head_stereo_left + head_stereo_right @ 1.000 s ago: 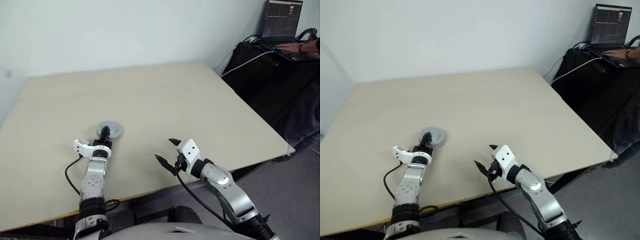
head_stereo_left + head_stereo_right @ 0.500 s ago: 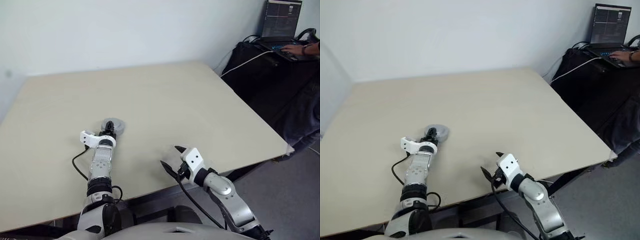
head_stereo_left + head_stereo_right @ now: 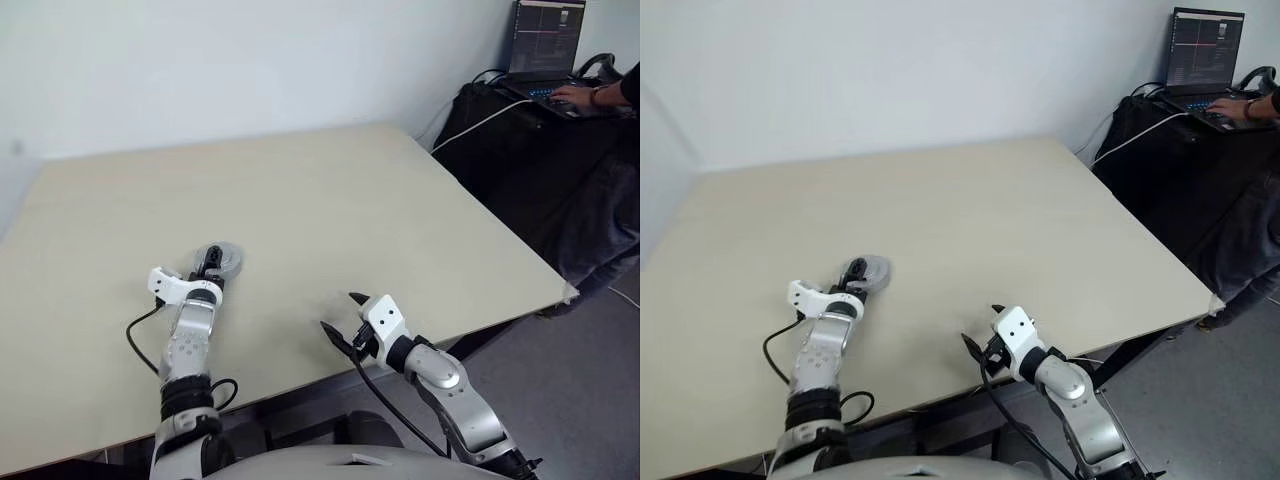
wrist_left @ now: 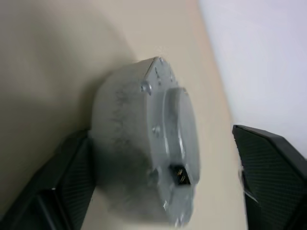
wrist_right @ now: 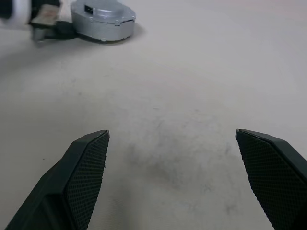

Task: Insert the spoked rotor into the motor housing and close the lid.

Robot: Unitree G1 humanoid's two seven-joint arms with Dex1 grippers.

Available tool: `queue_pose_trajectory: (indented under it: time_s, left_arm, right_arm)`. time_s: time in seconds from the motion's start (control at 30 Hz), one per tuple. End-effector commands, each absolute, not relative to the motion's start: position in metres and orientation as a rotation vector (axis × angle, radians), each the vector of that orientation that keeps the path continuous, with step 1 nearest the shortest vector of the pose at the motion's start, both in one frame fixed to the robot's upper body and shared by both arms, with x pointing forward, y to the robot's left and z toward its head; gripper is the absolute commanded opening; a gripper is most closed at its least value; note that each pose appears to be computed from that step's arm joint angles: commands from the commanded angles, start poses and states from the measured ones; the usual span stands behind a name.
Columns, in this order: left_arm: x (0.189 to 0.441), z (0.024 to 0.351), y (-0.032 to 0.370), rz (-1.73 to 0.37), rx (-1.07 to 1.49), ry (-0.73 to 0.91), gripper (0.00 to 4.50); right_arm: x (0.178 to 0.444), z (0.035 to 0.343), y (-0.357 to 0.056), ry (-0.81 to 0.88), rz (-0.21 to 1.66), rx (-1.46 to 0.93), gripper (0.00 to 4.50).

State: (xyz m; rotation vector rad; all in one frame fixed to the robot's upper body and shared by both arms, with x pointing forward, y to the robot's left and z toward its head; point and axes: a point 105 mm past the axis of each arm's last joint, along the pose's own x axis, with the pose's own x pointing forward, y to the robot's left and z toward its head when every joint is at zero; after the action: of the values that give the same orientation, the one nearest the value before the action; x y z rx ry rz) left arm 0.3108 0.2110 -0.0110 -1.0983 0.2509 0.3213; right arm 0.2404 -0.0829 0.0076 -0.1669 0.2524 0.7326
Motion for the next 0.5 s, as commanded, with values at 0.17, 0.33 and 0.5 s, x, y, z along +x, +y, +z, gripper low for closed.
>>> queue_pose_trajectory:
  time_s: [0.17, 0.33, 0.5]
  left_arm:
    - [0.261, -0.018, 0.203, 0.268, -1.044, 0.370, 4.47]
    - [0.244, -0.006, 0.198, 0.053, -0.716, 0.378, 4.47]
    - [0.231, 0.004, 0.183, -0.131, -0.340, 0.294, 4.47]
  right_arm:
    - [0.246, 0.015, -0.083, 0.242, 0.729, -0.145, 4.50]
    - [0.250, 0.017, -0.083, 0.249, 0.714, -0.099, 4.50]
    - [0.256, 0.019, -0.093, 0.238, 0.652, -0.075, 4.50]
